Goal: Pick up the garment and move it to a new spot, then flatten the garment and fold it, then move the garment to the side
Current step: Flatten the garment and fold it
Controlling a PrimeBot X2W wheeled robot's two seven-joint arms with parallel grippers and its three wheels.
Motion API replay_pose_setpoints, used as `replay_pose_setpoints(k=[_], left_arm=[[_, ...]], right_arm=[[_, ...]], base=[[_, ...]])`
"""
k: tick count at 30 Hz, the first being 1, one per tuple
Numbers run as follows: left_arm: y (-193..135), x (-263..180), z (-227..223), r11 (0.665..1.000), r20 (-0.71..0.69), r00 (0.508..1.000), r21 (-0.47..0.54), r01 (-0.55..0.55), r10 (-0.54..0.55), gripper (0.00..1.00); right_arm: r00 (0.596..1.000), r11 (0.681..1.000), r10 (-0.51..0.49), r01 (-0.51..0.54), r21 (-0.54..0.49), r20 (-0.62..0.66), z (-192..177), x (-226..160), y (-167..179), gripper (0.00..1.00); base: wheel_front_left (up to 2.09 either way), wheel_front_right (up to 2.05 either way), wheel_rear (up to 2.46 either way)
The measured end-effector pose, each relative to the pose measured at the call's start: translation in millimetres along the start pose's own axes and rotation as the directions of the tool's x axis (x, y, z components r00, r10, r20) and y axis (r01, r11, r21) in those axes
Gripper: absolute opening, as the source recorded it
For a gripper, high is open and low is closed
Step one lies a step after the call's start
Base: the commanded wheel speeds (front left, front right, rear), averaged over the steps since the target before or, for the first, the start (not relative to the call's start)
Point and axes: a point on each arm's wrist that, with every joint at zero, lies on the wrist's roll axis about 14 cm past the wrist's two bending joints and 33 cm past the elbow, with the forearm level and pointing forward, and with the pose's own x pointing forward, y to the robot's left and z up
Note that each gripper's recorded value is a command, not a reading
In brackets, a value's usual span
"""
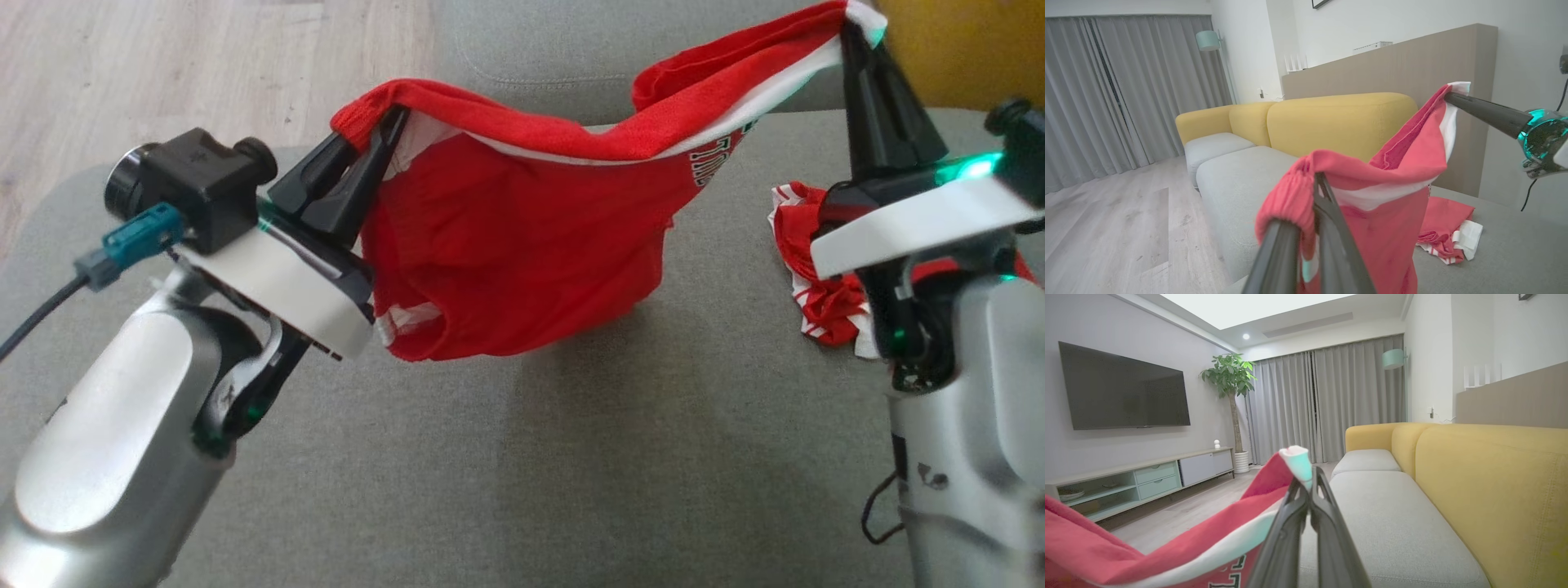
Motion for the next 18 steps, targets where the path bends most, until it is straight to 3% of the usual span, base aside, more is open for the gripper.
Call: replay_pose_setpoints(k=[9, 13, 18], left_arm=[[13, 25, -22, 0.999, -0.092, 0.996, -0.038, 0.020, -0.023, 0.00], [51, 62, -31, 1.000, -0.132, 0.991, -0.001, -0.008, 0.008, 0.00], [105, 117, -31, 0.997, -0.108, 0.991, 0.020, -0.080, 0.082, 0.00]], right_arm=[[0.992, 0.998, -0.039, 0.043, 0.036, -0.119, -29, 16, -21, 0.00], [0.991, 0.999, -0.041, 0.044, 0.027, -0.128, -32, 62, -33, 0.00], [0.998, 0.998, -0.048, 0.049, 0.033, -0.034, -16, 131, -51, 0.00]], base=[[0.00, 0.00, 0.00], [0.00, 0.00, 0.00], [0.00, 0.00, 0.00]])
